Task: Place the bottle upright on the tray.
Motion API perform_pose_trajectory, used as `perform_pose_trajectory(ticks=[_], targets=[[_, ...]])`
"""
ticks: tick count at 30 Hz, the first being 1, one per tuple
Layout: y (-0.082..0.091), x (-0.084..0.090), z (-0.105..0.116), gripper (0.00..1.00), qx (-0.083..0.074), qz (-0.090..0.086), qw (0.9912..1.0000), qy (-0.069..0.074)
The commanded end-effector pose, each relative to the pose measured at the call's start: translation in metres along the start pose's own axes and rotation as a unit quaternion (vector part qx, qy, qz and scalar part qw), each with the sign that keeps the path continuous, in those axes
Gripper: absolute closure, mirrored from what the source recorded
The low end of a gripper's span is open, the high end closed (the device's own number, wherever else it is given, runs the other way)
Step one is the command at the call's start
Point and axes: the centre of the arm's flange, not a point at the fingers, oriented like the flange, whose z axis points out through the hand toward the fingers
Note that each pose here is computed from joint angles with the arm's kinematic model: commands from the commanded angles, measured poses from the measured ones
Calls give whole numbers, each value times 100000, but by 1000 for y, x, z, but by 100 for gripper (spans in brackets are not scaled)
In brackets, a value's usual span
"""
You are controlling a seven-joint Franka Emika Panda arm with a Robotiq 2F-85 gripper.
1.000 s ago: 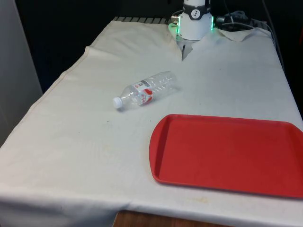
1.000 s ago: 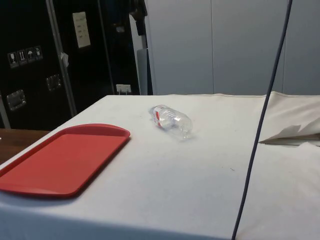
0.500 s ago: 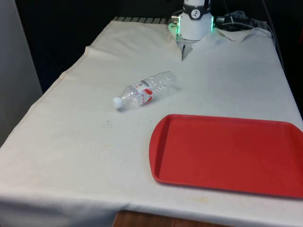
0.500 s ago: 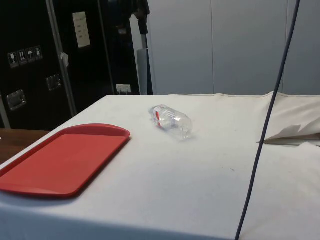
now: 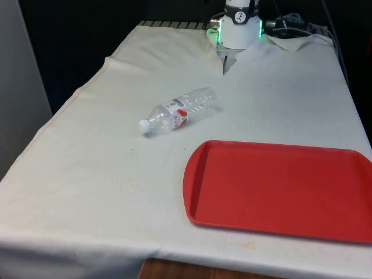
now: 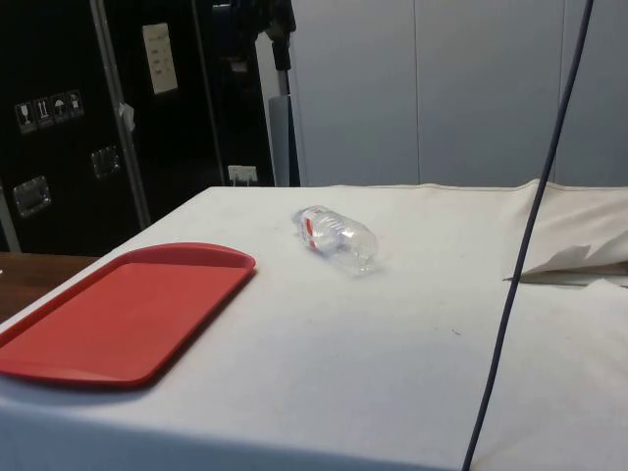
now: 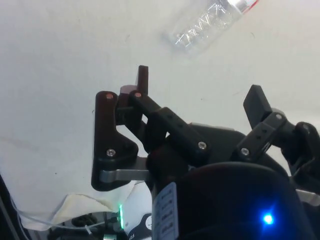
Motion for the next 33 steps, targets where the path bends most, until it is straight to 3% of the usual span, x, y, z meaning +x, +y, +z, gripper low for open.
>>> perform_pose_trajectory(ticks=[1, 16, 33], targets=[[-1, -1, -2, 0, -9, -1, 99999, 326], [2, 1, 9, 0, -117, 1537, 99987, -471], [14, 2, 37, 0, 804, 4828, 99872, 1310]])
